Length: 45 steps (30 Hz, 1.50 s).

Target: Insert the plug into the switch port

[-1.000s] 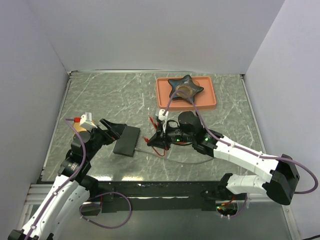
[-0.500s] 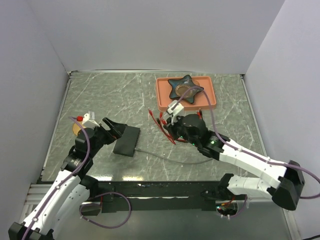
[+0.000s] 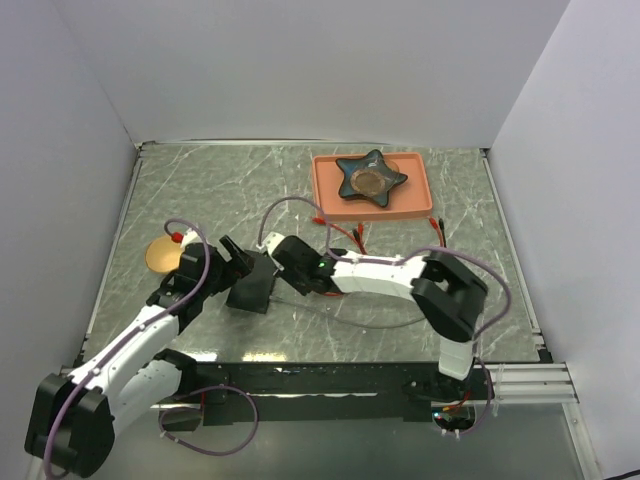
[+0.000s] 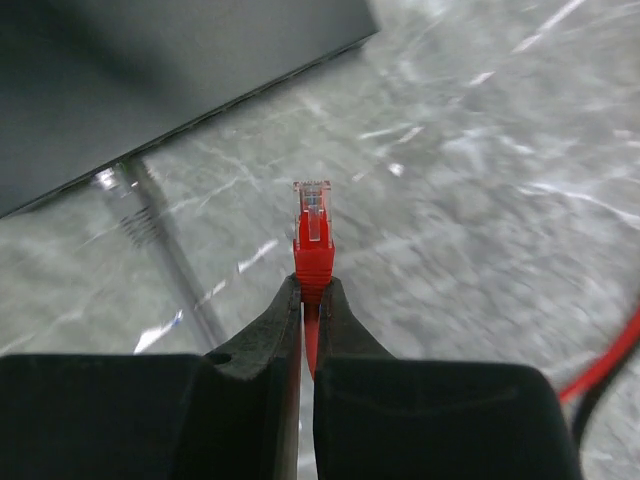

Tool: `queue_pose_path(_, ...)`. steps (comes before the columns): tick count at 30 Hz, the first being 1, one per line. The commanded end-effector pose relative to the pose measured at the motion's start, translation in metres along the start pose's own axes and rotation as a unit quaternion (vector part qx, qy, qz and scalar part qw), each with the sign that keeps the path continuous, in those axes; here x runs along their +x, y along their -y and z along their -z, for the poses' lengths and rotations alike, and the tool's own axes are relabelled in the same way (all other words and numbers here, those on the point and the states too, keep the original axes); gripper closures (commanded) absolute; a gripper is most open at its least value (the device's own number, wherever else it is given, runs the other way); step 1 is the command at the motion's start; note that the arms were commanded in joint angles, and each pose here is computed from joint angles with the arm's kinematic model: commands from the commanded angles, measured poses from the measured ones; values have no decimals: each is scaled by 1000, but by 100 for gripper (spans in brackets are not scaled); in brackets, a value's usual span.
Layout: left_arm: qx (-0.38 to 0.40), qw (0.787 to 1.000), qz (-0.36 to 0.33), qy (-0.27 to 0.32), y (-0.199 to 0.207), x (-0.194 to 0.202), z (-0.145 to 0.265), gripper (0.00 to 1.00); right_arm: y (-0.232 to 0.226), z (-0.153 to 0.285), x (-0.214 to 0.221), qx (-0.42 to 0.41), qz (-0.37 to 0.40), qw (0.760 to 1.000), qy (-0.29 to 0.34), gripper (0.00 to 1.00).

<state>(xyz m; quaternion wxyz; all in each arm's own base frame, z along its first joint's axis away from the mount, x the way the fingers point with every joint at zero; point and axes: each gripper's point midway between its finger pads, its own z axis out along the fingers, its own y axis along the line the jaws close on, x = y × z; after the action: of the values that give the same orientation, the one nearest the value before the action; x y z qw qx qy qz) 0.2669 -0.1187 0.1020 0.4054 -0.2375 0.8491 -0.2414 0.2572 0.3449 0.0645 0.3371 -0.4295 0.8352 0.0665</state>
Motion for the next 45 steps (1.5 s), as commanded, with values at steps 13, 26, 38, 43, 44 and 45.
queue_pose_path(13, -43, 999, 0, 23, -25, 2, -30, 9, -34, -19, -6, -57, 30, 998, -26, 100)
queue_pose_path(26, -46, 999, 17, -12, -32, 21, -43, 19, -47, -43, 11, -58, 32, 995, -75, 100)
queue_pose_path(38, -49, 999, 15, -4, -39, 22, -41, 25, -51, -40, 8, -63, 48, 994, -78, 100)
queue_pose_path(43, -42, 999, 17, -8, -37, 24, -42, 25, -56, -34, 10, -70, 61, 993, -78, 100)
queue_pose_path(44, -41, 999, 17, -10, -37, 25, -43, 25, -56, -33, 10, -70, 62, 993, -77, 100)
queue_pose_path(45, -41, 999, 15, -12, -37, 25, -43, 25, -57, -33, 9, -71, 63, 993, -75, 100)
